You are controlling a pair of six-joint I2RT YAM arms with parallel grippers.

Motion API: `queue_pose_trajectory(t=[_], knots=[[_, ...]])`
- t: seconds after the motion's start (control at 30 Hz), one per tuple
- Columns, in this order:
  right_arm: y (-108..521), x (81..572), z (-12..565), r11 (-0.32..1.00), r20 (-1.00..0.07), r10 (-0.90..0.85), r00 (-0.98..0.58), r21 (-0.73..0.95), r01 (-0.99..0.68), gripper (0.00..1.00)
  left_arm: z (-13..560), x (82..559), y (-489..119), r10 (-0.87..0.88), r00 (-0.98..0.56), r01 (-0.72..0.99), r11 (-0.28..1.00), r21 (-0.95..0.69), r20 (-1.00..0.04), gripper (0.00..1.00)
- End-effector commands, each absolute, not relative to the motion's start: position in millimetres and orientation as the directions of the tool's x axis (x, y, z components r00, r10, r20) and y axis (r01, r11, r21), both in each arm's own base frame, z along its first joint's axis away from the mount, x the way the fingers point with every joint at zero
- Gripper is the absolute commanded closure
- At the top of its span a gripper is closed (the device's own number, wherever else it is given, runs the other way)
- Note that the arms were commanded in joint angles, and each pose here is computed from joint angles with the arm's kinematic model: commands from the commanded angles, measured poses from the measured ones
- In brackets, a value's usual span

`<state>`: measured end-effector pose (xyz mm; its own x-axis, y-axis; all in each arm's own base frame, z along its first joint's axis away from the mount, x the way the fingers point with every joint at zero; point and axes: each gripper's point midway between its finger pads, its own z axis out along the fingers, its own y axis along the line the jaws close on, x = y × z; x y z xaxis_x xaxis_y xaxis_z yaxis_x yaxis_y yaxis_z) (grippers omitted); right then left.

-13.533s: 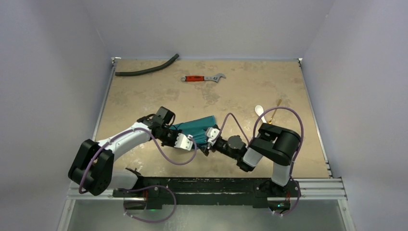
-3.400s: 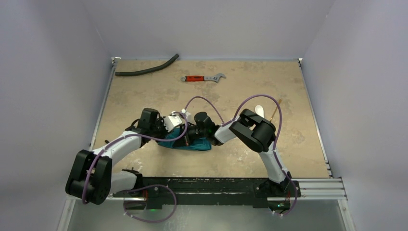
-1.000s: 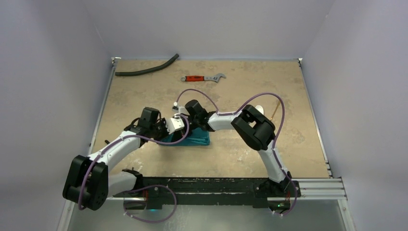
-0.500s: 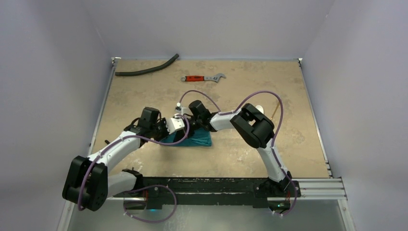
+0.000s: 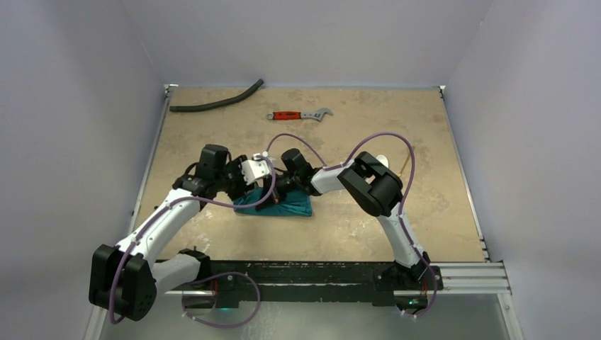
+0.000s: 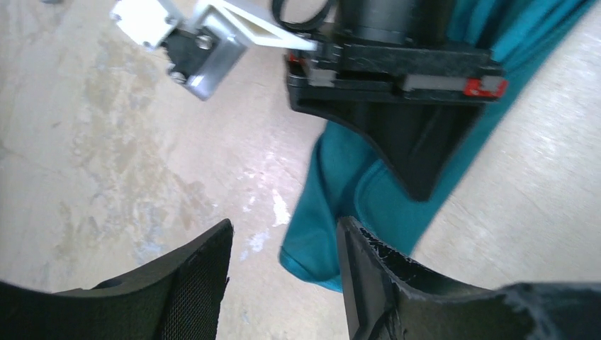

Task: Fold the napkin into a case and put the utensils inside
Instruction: Stuff the top corner of the smaller-rectangle-folded napkin at the center of the board.

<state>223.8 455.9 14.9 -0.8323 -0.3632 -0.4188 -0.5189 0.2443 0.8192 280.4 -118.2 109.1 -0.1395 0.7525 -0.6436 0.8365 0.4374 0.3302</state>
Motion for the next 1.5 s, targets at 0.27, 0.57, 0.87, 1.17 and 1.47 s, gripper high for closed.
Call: queue_pose_trajectory(t=[0.27,0.57,0.87,1.17,1.47], knots=[[415.0,202.6,-67.4,0.468,-0.255,-0.403,-0.879,0.767,-0.438,1.00,68.3,248.4,-116.1,0.789,-0.108,0.905,0.330,0.269,-0.605,0.44],[421.3,199.2,-54.2,0.429,-0.288,-0.407,-0.867,0.778,-0.459,1.00,60.6,278.7,-106.1,0.764,-0.193,0.811,0.477,0.338,-0.616,0.51],[429.5,197.0,-42.8,0.397,-0.320,-0.394,-0.862,0.786,-0.474,0.99,53.3,268.4,-115.7,0.747,-0.208,0.835,0.472,0.284,-0.631,0.52],[440.2,195.1,-13.6,0.317,-0.330,-0.360,-0.873,0.837,-0.447,0.90,36.9,258.9,-112.7,0.775,-0.207,0.847,0.448,0.288,-0.596,0.56],[443.4,195.7,7.3,0.280,-0.364,-0.356,-0.861,0.837,-0.470,0.87,32.5,256.5,-113.3,0.770,-0.214,0.846,0.454,0.281,-0.602,0.68]])
